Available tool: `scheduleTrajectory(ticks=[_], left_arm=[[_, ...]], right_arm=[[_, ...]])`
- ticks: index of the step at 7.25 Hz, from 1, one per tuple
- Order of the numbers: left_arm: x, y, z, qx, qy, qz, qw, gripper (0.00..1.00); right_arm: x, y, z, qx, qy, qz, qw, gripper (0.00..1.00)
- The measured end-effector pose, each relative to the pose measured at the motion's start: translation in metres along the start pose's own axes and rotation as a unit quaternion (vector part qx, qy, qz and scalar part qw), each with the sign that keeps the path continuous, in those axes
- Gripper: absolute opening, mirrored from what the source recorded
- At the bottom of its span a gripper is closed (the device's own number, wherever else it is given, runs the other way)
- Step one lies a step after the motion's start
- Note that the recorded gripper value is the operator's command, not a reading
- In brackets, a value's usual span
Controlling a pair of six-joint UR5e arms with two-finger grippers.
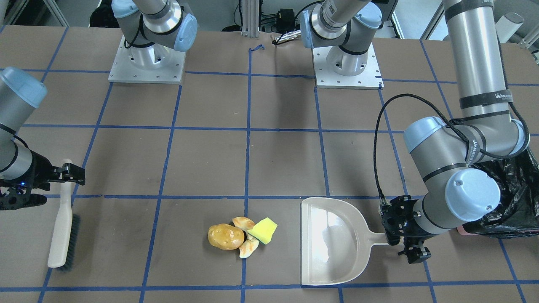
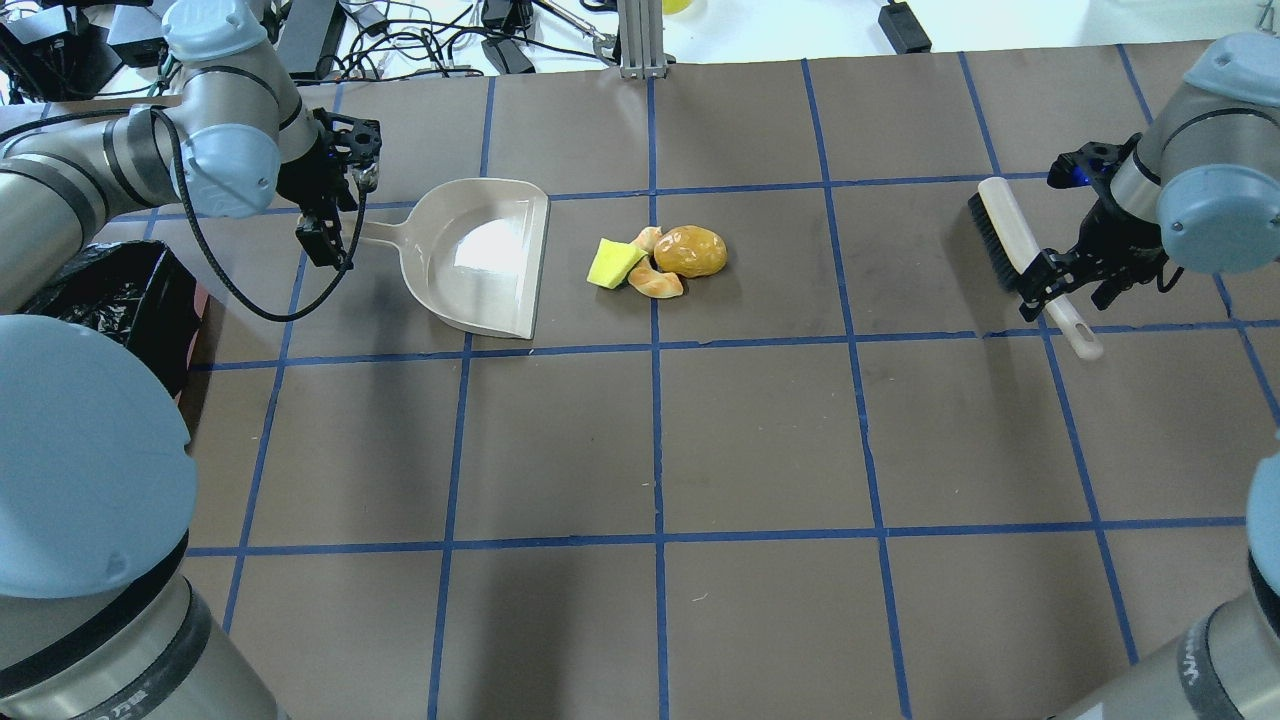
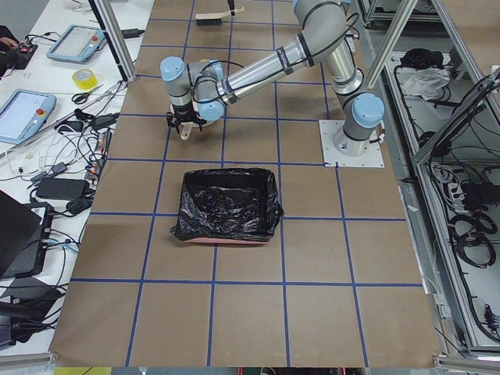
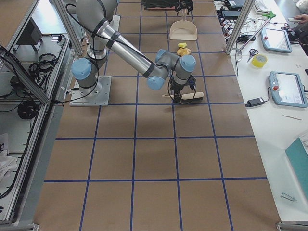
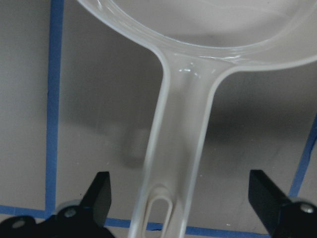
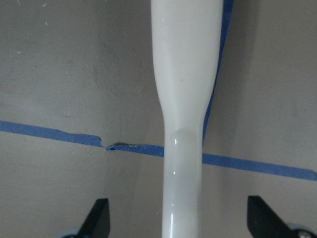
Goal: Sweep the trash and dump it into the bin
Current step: 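Close the left gripper on the dustpan handle while the right gripper grasps the brush handle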
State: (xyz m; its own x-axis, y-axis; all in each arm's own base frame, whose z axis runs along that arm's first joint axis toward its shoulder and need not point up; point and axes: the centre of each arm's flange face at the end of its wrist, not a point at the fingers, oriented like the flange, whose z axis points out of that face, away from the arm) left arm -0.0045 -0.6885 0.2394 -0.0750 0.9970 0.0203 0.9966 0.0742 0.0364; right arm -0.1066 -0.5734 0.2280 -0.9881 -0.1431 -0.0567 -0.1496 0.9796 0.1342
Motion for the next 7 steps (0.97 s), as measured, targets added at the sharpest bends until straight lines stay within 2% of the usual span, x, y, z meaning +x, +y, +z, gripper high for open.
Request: scheduleTrajectory(ticks=[1,2,3,4,5,7], left_arm=[[0.0005,-0.0021,0.0007,0.005,0.000,0.017,0.9998,0.93],[0.0017,-0.0033,0.0017,0.012,0.000,0.024,0.9996,0.79],[0.0033,-0.0041,0.0022,0.015,-0.001,0.027,0.9995,0.56],[0.0035,-0.0040,0.0027,0.015,-0.003,0.027,0.9995,0.44],[0.0029,-0.0036,0.0034,0.015,-0.004,0.027,0.9995,0.28],[0.0013,-0.0027,0.0039,0.012,-0.007,0.027,0.9995,0.08]], right_arm=[[0.0005,-0.0006,0.0030,-0.003,-0.001,0.014,0.9999,0.85],[0.0007,-0.0007,0.0041,-0.005,-0.001,0.022,0.9997,0.81],[0.0009,-0.0006,0.0043,-0.006,0.000,0.026,0.9997,0.81],[0.0014,0.0004,0.0037,-0.009,0.004,0.027,0.9996,0.79],[0.0026,0.0020,0.0025,-0.014,0.011,0.028,0.9995,0.74],[0.0027,0.0036,0.0009,-0.019,0.018,0.027,0.9993,0.74]])
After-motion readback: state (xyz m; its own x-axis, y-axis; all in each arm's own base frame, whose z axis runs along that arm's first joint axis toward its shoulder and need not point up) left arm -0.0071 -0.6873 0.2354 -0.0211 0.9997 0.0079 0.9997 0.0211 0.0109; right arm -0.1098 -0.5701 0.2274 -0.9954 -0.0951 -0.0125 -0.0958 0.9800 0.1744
